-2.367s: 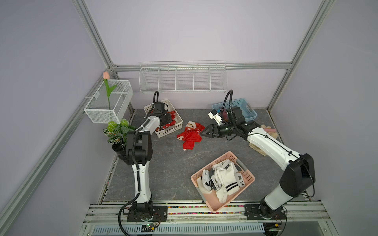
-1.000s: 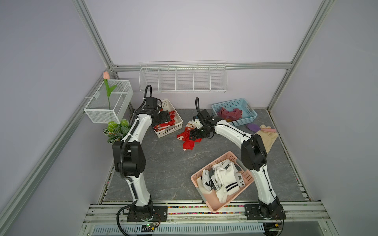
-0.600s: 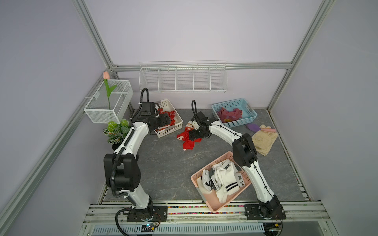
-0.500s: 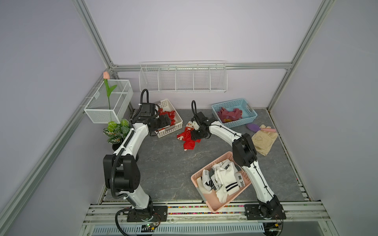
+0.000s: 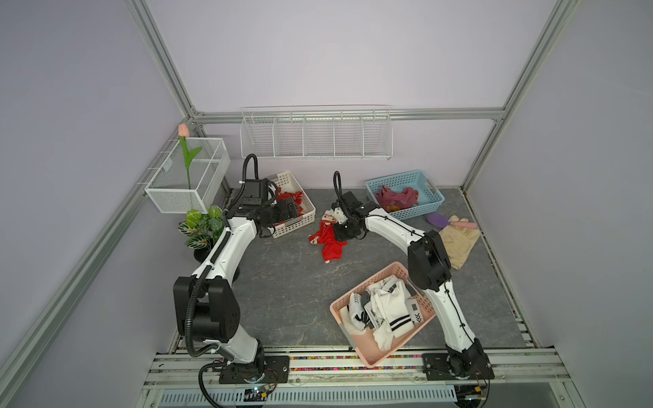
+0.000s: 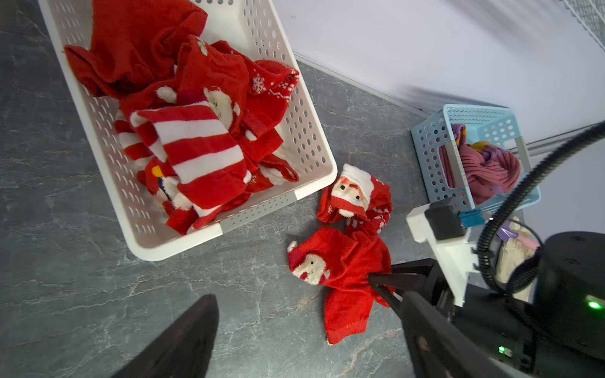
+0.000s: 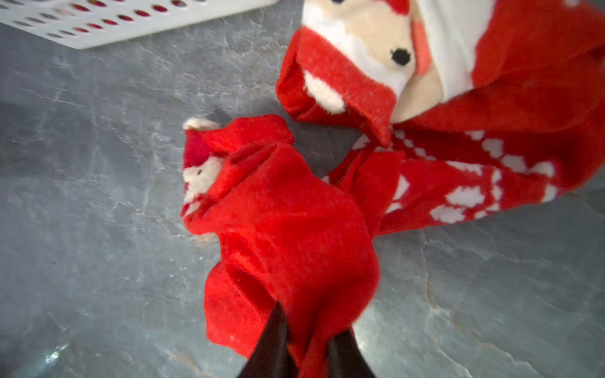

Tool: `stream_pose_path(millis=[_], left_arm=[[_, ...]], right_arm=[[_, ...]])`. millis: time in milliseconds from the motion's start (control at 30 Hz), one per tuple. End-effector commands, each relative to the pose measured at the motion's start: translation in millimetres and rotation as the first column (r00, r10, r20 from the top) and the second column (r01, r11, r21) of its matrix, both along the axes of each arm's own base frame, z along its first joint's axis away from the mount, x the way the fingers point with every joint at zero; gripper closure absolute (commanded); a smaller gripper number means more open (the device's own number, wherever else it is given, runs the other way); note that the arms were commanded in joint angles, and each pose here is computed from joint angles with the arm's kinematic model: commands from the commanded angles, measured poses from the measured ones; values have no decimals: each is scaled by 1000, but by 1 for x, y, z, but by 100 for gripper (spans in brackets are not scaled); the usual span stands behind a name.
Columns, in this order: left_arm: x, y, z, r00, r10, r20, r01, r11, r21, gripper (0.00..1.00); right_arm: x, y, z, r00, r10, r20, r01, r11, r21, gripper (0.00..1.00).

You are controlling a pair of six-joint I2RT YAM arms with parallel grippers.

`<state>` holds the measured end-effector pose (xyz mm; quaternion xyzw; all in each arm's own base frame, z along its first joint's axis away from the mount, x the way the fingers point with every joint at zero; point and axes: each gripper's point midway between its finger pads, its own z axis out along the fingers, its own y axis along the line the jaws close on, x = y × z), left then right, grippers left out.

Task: Sort the socks into the basket by color
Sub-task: Pick up the sock from the center of the board.

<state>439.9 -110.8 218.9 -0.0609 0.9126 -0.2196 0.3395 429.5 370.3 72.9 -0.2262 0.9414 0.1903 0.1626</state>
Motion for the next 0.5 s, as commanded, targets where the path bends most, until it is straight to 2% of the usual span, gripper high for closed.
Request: stream_pose_path(millis=[0, 67, 200, 300, 400, 433, 467], left_arm=[[-6, -6, 6, 1000, -17, 19, 17, 1000, -19, 13], [-7, -8, 5, 1000, -22, 18, 23, 999, -25, 13], [-11, -11, 3, 999, -33, 15, 34, 999, -31, 14], [-13, -12, 2, 999, -37, 12, 38, 999, -36, 14], [-17, -13, 0, 999, -42, 6, 42, 998, -39, 14], [-17, -13, 1, 999, -43, 9, 43, 998, -39, 14], [-18, -13, 0, 999, -44, 7, 44, 998, -39, 14]], right_arm=[[-7, 7, 36, 999, 27, 45, -29, 998, 58, 89], [-10, 8, 38, 998, 32, 45, -35, 998, 60, 92], [-16, 7, 33, 999, 36, 22, -37, 998, 56, 75], [-19, 6, 29, 999, 32, 13, -33, 998, 52, 82], [-21, 3, 28, 1000, 26, 10, -26, 998, 48, 68], [-22, 3, 27, 1000, 26, 9, -26, 999, 47, 69], [-23, 4, 27, 1000, 28, 14, -29, 998, 47, 78]])
